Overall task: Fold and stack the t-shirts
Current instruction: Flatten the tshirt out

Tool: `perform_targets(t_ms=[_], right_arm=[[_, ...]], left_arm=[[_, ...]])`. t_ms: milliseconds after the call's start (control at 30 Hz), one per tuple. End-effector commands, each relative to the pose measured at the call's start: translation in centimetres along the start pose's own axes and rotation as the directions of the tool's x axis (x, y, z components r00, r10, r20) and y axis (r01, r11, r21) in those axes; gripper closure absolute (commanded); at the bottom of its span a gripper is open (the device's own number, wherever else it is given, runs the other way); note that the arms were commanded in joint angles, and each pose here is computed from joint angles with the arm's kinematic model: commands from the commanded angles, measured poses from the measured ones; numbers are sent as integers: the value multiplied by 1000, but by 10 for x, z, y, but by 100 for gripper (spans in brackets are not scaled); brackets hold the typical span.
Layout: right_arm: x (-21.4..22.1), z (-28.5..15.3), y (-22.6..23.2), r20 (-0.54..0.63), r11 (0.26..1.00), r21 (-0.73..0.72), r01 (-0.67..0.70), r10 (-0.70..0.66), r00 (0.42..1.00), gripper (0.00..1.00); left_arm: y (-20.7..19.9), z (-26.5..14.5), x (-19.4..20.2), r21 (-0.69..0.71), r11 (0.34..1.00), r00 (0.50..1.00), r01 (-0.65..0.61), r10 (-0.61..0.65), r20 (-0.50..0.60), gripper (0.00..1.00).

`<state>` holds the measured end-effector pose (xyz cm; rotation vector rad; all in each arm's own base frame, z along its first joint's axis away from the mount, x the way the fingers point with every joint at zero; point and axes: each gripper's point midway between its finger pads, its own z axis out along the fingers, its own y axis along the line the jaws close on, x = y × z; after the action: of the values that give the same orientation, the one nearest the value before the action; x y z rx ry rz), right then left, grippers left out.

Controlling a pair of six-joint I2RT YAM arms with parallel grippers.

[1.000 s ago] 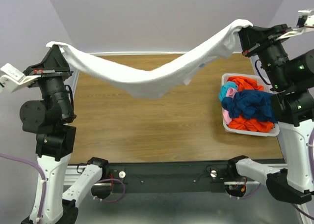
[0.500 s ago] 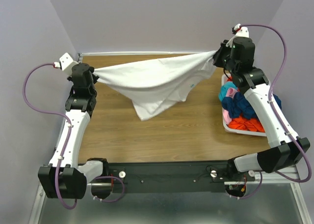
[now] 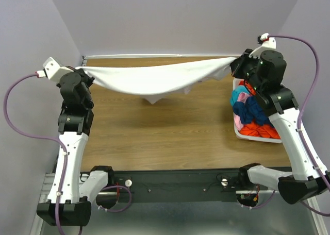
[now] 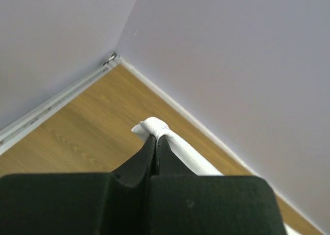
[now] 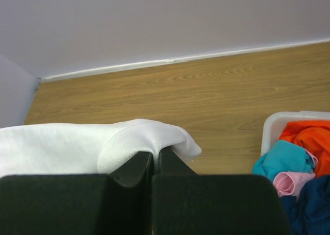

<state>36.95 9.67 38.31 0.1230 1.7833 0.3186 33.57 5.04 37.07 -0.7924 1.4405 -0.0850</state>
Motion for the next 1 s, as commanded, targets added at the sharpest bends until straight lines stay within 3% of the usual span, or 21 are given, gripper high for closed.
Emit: perform_targets(t_ms=[0,67,167,200,300,333,367,400,433,500,567,633,733,767,800,967], right_arm=[[3,-17,14,-20,995,-98,-10,8,1000,93],[15,-14,12,-54,995,-97,-3,-2,999,93],[59,7,0,-166,998,-60,13,-23,986,90],[77,15,-8,-210,999,-29,20,-26,977,89],[136,48,-27,-366,999,33,36,-21,930,83],[152,56,-31,-407,998,46,42,-19,913,77],[166,63,-37,-439,997,65,46,-13,899,55],[175,69,-42,-459,995,87,55,-9,888,45],[193,79,-54,-498,987,134,83,-5,867,30],[195,85,-59,-504,982,162,101,-6,864,6],[194,86,-57,-505,984,145,101,-14,863,0],[189,85,-48,-506,991,92,94,-35,862,0],[190,79,-39,-509,996,50,73,-38,860,0],[188,78,-38,-500,997,50,62,-29,865,0],[195,74,-39,-510,997,49,56,-23,860,0],[204,70,-30,-516,1000,10,3,3,857,0]], left_arm=[[-17,-5,-60,20,999,988,31,-34,150,100],[-24,9,-58,9,1000,990,5,-6,140,100],[-18,62,-39,-67,996,993,-53,60,102,100],[-8,96,-4,-110,989,994,-101,104,22,100],[-12,139,40,-94,982,980,-164,151,-125,100],[1,160,80,-116,971,958,-207,178,-223,82],[-5,166,94,-92,976,949,-199,168,-269,67],[-1,170,108,-89,976,940,-199,164,-301,51],[4,172,122,-96,976,931,-198,156,-330,2],[12,168,137,-99,979,927,-180,134,-351,2],[21,152,139,-103,979,927,-177,130,-352,2],[18,135,127,-97,986,941,-133,95,-325,2],[18,100,140,-51,994,931,-99,75,-356,2],[26,82,168,-39,993,906,-112,86,-414,2],[20,69,169,-20,996,910,-85,70,-408,2],[31,0,237,34,995,810,-94,97,-578,2]])
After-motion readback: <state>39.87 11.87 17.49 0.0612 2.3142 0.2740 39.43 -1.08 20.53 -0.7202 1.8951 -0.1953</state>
